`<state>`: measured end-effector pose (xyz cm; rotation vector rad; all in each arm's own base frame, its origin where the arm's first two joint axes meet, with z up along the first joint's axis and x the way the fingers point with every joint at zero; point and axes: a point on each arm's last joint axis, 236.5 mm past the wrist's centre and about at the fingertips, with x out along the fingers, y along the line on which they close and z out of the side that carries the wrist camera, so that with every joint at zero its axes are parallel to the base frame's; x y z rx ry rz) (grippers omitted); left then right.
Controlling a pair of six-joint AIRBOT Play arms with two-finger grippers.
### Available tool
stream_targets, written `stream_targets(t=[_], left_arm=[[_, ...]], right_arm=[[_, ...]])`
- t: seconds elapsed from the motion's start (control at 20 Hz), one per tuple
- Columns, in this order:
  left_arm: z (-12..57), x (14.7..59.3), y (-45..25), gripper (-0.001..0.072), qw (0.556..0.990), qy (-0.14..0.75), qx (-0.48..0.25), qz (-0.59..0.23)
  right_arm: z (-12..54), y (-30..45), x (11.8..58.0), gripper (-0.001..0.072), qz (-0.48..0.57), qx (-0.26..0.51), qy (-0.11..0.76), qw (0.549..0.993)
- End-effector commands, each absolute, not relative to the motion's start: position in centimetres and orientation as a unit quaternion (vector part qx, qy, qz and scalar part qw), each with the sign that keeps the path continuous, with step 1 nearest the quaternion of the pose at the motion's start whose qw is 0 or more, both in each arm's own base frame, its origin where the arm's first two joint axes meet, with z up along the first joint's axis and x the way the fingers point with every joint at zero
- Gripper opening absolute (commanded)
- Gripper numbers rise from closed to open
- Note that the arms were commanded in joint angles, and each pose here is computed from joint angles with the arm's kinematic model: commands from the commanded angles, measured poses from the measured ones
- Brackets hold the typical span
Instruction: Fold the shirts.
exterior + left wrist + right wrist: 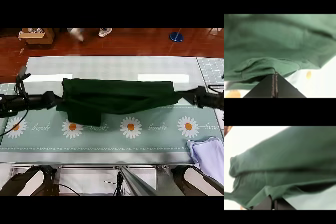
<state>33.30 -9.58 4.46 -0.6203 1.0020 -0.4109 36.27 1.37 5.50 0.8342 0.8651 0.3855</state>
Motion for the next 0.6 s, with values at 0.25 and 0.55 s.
stream_targets(t=[0.25, 0.55], left_arm=[[4.6, 39.8, -7.1, 0.0025, 0.841, 0.423, -0.304, -0.146], [1.2, 44.1, -7.0, 0.0025, 0.829, 0.45, -0.293, -0.154]], right_arm=[[6.1, -2.7, 42.1, 0.0022, 0.097, 0.346, 0.361, 0.861], [2.8, -4.3, 43.3, 0.0022, 0.066, 0.361, 0.373, 0.852]])
